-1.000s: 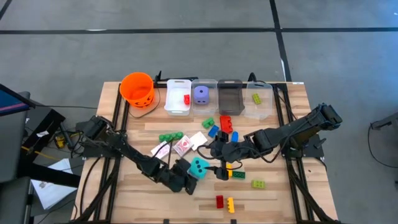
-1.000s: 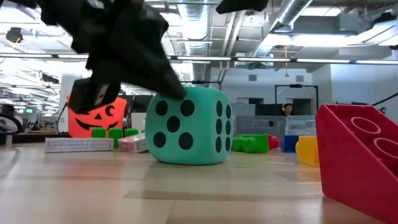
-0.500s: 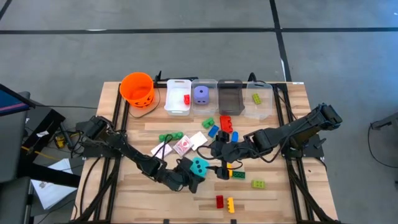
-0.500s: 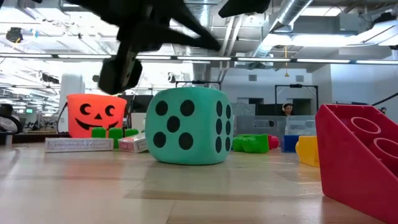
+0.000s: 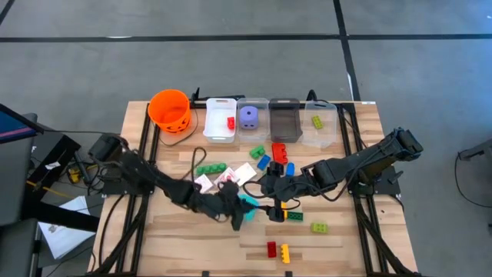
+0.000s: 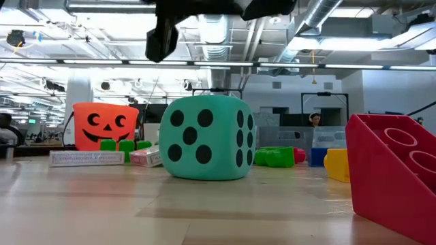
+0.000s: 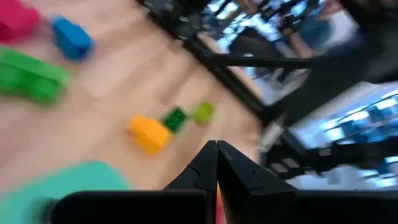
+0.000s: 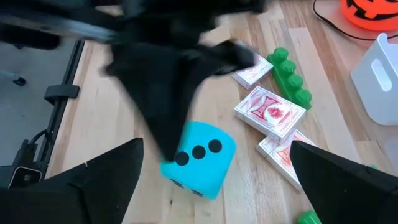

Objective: Pick & Place Toys
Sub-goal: Put the blue dice into the left transparent bin

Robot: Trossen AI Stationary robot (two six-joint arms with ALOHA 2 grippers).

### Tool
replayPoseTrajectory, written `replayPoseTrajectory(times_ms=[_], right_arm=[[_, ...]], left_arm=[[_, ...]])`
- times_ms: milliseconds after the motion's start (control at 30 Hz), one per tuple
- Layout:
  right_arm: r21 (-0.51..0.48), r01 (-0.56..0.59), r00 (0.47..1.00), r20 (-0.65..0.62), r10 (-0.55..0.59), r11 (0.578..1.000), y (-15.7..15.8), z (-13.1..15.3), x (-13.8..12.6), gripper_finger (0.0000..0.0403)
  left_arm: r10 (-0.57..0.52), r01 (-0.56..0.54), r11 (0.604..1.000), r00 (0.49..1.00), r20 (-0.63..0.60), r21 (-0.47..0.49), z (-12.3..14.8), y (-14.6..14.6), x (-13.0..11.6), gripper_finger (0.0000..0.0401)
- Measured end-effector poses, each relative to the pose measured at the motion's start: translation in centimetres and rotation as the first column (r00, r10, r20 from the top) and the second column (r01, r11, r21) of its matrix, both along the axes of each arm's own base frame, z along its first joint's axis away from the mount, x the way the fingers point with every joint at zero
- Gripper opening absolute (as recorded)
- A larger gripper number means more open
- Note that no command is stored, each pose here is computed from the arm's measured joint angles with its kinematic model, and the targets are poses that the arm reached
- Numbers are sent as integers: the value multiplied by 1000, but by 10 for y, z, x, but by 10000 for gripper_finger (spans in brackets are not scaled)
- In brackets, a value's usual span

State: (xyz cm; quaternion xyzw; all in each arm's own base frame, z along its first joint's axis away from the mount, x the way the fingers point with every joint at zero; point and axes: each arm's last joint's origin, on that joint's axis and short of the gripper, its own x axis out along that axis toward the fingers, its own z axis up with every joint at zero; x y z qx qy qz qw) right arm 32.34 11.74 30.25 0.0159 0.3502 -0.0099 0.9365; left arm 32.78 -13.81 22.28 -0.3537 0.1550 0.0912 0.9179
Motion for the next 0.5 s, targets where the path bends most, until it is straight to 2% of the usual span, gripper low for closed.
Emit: replayPoseTrajectory(times_ms=[200, 267, 500], right_arm=[[-2, 1, 1000, -4, -1, 1000, 0, 0, 0, 395], [3, 6, 1000, -4, -6, 1000, 0, 0, 0, 395], [30, 33, 999, -4, -33, 999, 0, 0, 0, 395]], left_arm=[[84, -50, 990, 964, -253, 135, -5, 35, -14, 0], [92, -53, 989, 953, -290, 140, -7, 44, -14, 0], [24, 41, 983, 936, -351, 179, -12, 62, -9, 0]])
